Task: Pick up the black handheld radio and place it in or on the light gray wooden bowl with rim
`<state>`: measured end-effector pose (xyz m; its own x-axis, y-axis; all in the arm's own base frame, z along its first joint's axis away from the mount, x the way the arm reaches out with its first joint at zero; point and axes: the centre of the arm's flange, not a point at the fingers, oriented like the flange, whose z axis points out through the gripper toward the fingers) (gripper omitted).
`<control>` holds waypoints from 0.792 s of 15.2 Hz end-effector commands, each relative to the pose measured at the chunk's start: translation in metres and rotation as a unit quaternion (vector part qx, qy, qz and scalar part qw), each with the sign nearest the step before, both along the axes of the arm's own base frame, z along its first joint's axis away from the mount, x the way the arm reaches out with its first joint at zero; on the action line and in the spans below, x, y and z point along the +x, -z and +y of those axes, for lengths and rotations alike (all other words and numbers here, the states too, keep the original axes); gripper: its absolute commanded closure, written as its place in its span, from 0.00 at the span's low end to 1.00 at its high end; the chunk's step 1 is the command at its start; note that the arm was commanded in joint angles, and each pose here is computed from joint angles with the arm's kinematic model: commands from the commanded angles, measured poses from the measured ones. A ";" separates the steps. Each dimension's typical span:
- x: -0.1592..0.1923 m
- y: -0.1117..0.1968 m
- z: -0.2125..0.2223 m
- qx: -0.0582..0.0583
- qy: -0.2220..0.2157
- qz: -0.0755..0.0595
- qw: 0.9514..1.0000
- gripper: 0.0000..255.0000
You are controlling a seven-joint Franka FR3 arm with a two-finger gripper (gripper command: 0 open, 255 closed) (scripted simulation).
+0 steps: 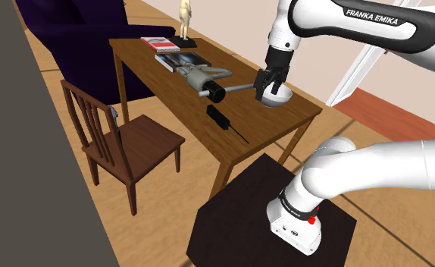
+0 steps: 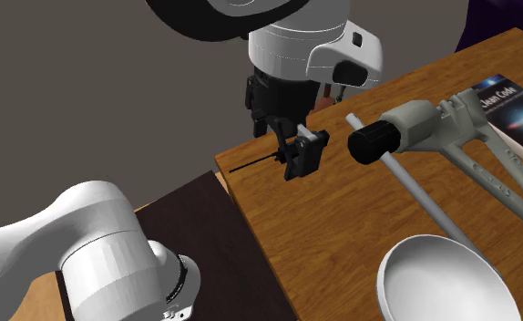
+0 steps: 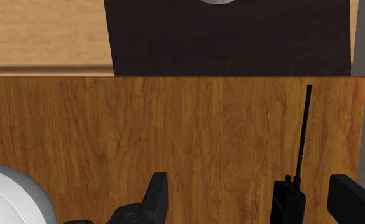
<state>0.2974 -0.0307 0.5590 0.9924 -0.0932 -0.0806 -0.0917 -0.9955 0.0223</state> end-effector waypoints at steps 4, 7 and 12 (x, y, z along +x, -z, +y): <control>0.019 0.029 0.018 -0.002 -0.012 -0.005 1.000 0.00; 0.037 0.058 0.037 -0.004 -0.024 -0.010 1.000 0.00; 0.068 0.106 0.068 -0.007 -0.044 -0.019 0.999 0.00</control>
<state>0.3591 0.0296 0.4639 0.9987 -0.0142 -0.0485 -0.0125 -0.9994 0.0338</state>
